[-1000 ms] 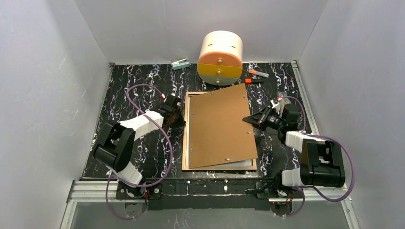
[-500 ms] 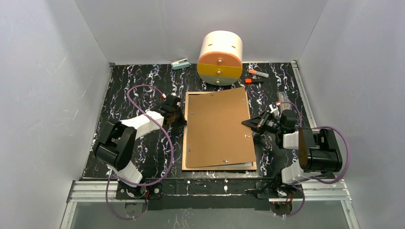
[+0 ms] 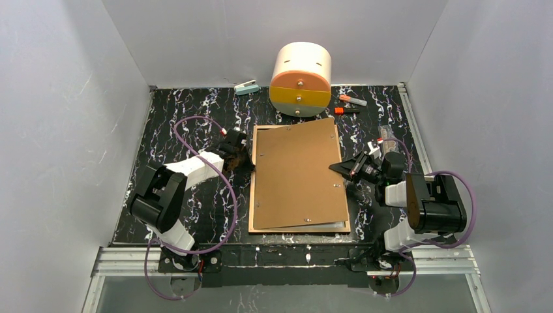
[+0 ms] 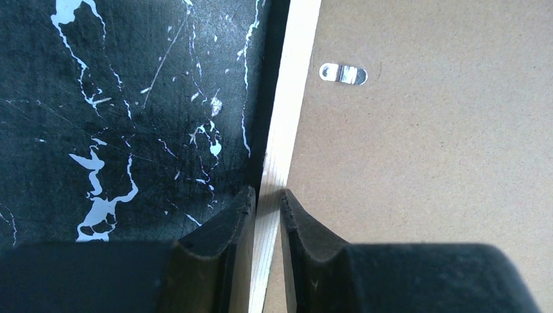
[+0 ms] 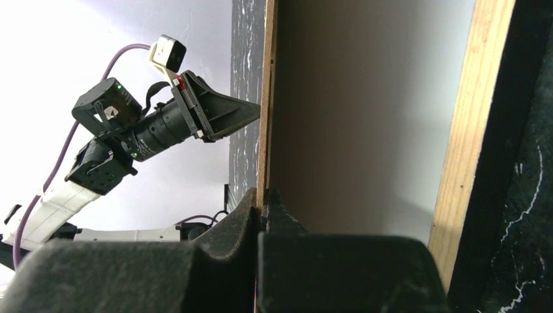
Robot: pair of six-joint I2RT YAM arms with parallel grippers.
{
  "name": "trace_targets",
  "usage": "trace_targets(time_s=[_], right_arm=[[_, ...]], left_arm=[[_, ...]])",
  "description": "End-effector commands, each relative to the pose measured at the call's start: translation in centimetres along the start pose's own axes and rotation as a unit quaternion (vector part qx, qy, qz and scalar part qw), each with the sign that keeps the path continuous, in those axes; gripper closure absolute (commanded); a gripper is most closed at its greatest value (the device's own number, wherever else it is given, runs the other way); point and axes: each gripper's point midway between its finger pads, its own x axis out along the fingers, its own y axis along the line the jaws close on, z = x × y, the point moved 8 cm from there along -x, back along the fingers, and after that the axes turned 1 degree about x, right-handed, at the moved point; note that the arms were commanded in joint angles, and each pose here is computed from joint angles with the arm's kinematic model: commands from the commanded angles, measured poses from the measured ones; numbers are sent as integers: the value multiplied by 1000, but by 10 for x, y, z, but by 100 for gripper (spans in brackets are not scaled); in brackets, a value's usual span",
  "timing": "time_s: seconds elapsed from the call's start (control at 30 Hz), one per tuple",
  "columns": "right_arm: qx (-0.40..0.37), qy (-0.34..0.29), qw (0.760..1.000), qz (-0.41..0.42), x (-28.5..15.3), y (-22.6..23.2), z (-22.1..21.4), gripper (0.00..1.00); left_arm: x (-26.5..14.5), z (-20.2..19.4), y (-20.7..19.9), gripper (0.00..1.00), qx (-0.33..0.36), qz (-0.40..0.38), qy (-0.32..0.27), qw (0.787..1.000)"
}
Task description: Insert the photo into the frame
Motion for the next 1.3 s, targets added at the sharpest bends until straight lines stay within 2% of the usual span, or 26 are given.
trace_targets(time_s=[0.0, 0.23, 0.6, 0.9, 1.0, 1.1, 1.17, 1.27], right_arm=[[-69, -40, 996, 31, 5, 8, 12, 99], [-71, -56, 995, 37, 8, 6, 17, 99], [-41, -8, 999, 15, 9, -8, -1, 98], [-22, -1, 999, -26, 12, -14, 0, 79], [-23, 2, 998, -53, 13, -13, 6, 71], [-35, 7, 997, -74, 14, -8, 12, 56], [-42, 10, 995, -91, 13, -6, 15, 37], [-46, 19, 992, -114, 11, -5, 17, 25]], left_arm=[[2, -20, 20, 84, 6, 39, 40, 998], [4, -21, 20, 84, 7, 38, 45, 998], [5, -18, 18, 84, 6, 31, 45, 998], [7, -19, 24, 87, 1, 46, 47, 998], [7, -19, 27, 87, -1, 52, 47, 998], [7, -19, 28, 87, -2, 53, 47, 998], [6, -18, 28, 87, -3, 51, 45, 998], [5, -17, 26, 87, 2, 44, 46, 998]])
